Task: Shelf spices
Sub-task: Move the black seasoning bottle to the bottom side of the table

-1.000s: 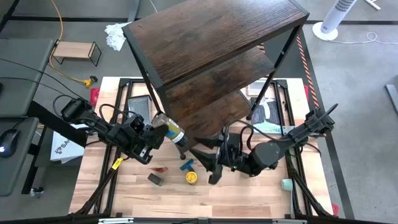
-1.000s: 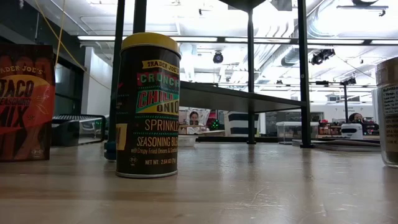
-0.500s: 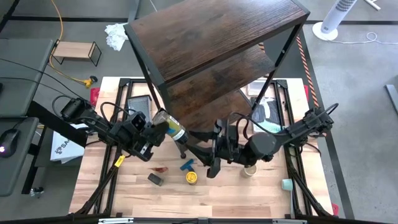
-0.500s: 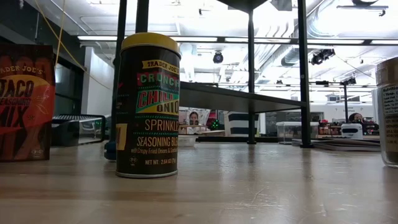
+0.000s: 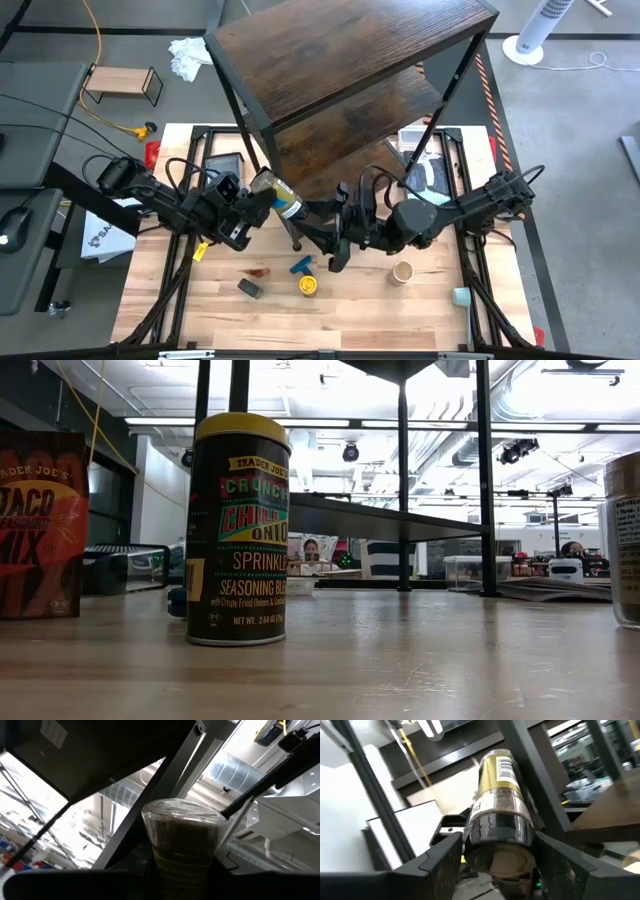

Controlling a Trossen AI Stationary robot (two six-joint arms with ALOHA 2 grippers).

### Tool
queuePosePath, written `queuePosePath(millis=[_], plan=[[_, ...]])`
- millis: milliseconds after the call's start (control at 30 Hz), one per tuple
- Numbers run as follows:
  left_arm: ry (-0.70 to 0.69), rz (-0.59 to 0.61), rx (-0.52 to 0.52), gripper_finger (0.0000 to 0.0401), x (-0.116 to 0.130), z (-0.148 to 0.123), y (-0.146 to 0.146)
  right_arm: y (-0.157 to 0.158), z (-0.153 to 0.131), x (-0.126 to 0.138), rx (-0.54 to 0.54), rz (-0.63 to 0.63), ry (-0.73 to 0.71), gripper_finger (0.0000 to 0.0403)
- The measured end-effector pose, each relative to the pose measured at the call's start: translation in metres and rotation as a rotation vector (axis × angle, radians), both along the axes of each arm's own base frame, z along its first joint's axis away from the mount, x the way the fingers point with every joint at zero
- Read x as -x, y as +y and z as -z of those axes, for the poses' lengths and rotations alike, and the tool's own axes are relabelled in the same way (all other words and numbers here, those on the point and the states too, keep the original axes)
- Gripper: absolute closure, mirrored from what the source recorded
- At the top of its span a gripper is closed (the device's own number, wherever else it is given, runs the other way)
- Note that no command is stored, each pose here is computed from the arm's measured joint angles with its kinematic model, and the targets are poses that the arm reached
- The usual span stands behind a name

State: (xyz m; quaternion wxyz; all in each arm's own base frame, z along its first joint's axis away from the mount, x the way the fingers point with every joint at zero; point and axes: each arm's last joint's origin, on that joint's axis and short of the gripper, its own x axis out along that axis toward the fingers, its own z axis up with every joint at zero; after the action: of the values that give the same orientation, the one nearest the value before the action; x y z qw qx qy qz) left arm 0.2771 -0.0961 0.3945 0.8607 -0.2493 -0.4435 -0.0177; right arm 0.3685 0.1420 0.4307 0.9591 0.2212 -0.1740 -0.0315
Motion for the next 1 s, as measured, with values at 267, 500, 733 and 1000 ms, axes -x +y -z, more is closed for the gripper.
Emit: queuePosePath(millis=[267, 500, 733, 1000], plan=[[0.007, -0.012, -0.018, 0.0310, -0.001, 0.001, -0.001, -0.004, 0.002, -0.003, 0.010, -0.035, 0.014, 0.0176], [0.011, -0.026, -0.030, 0.0310, -0.001, 0.000, -0.001, -0.003, 0.002, -0.002, 0.006, -0.022, 0.015, 0.0213], [-0.003, 0.020, -0.019, 0.0224, -0.001, -0.001, -0.002, 0.002, 0.001, 0.000, 0.014, -0.026, 0.016, 0.0213], [-0.017, 0.107, -0.031, 0.0134, 0.009, -0.005, -0.017, 0.009, -0.005, 0.009, 0.040, -0.045, 0.001, 0.0213]])
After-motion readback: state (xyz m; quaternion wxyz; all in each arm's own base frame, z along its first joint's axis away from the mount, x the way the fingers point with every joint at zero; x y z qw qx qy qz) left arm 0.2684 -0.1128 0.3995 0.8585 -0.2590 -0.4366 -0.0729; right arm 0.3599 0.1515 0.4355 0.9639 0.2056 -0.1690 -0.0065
